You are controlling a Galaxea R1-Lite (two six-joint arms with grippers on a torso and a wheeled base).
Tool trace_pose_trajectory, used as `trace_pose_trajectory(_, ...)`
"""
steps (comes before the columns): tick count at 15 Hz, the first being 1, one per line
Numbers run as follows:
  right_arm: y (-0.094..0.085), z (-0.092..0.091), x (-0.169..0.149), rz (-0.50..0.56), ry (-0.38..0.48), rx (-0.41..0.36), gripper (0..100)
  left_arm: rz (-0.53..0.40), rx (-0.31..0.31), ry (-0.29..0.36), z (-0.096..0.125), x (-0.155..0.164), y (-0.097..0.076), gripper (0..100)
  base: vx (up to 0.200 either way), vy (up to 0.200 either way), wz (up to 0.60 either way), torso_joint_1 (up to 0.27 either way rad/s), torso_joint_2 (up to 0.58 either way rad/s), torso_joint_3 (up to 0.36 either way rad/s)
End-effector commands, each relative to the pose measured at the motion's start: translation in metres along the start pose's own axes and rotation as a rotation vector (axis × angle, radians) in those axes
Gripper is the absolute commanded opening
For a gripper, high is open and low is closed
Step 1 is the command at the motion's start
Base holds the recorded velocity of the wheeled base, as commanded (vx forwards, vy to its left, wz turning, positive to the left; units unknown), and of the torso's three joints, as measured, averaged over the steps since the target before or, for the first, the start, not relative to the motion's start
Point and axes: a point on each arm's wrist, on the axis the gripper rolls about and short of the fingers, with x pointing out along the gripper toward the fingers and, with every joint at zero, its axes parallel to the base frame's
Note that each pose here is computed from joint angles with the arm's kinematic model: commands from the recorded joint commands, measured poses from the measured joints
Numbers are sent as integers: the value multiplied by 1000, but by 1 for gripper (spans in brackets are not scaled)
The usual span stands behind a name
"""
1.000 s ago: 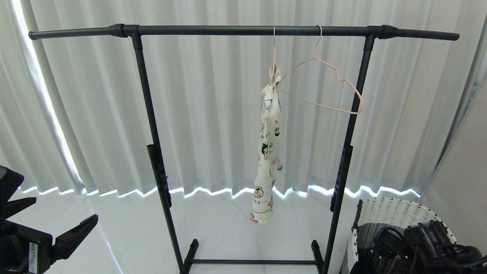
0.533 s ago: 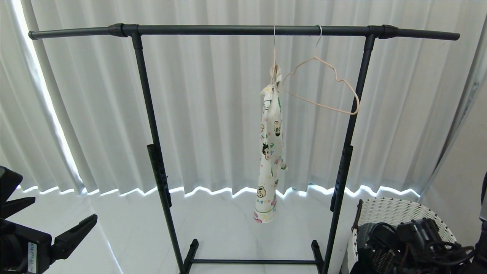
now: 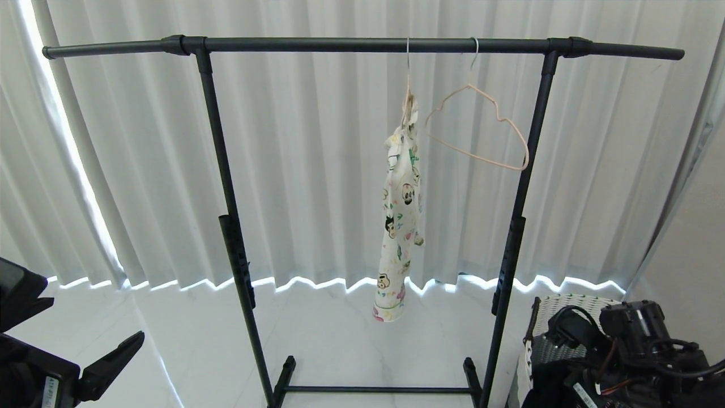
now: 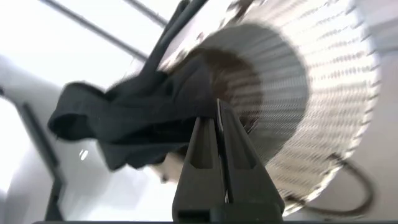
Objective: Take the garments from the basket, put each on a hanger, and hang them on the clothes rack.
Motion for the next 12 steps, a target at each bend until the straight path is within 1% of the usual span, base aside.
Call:
trace_pose_trajectory(1,-24,44,-38,-48,-125,19,0,16,16,-21,-1,-5,1,100,0,0,0,0,0,0)
trace_pose_trajectory(3,-42,77,-72,-40,-117,18,0,36,68,-44,-9,-14,-1,100,0,0,0,0,0,0)
trace_pose_trajectory(4,-49,91,-87,-40,-132,20,0,39,81,-49,-14,-17,-3,100,0,0,0,0,0,0)
trace_pose_trajectory(6,-58,115,-113,-54,-208,18,0,39,82,-54,-17,-20,-4,100,0,0,0,0,0,0)
trace_pose_trajectory(10,-57,137,-145,-38,-295,-7,0,42,75,-73,-10,-20,-1,100,-200,0,0,6,6,0)
trace_pose_trajectory(12,-55,144,-155,-29,-322,-18,0,24,78,-65,-10,-17,-1,100,-200,0,0,-10,2,2)
